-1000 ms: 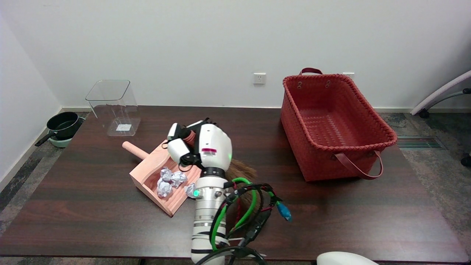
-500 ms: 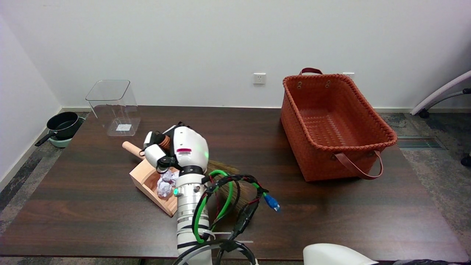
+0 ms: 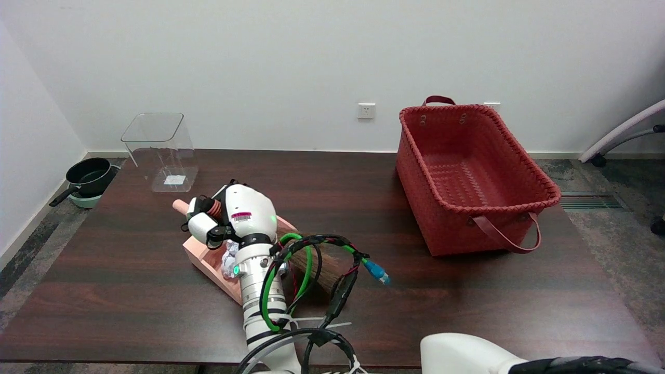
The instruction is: Sweep the paper ball into the dustpan.
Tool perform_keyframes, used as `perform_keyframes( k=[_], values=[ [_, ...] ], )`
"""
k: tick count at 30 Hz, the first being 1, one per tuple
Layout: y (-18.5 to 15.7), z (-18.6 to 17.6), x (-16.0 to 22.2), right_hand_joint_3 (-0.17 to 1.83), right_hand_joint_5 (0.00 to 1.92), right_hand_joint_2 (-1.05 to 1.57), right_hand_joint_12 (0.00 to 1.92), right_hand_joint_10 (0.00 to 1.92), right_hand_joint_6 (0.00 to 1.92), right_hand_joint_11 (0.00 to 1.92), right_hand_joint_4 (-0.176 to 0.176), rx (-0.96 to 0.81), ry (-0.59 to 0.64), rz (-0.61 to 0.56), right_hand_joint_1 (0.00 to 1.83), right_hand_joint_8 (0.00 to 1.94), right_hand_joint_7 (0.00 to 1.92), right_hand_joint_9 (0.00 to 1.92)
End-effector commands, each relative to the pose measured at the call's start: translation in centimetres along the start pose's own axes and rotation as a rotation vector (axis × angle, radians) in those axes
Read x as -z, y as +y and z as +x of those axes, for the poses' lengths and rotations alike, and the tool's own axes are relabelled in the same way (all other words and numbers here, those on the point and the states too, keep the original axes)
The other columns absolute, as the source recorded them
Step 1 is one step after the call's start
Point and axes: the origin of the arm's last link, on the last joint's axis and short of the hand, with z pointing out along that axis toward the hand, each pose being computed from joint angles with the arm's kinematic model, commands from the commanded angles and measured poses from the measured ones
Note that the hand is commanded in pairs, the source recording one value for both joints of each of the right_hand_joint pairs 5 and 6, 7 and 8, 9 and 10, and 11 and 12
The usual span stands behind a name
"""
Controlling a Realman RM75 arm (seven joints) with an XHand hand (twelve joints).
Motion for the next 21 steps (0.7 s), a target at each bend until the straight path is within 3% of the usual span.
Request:
perform_keyframes(
  k=[1,5,9,12,21],
  values=[
    [1.0,-0.7,-0.7,1.12,1.92,1.57,1.84,1.92,1.92,1.84,0.0,-0.174,-0.069,-0.045,0.61,1.92,1.92,1.92],
    [1.5,0.1,-1.2,1.11,1.92,1.57,1.82,1.92,1.92,1.82,0.0,-0.25,-0.064,-0.038,0.62,1.92,1.92,1.92],
    [3.1,0.3,-1.5,1.11,1.92,1.57,1.81,1.92,1.92,1.81,0.0,-0.465,-0.071,-0.112,0.62,1.92,1.92,1.92],
    [3.9,0.5,-1.8,1.14,1.92,1.57,1.82,1.92,1.92,1.82,0.0,-0.532,-0.069,-0.135,0.6,1.92,1.92,1.92],
    [2.7,0.3,-4.7,1.13,1.92,1.57,1.81,1.92,1.92,1.81,0.0,-0.735,-0.178,-0.169,0.58,1.92,1.92,1.92]
  ],
)
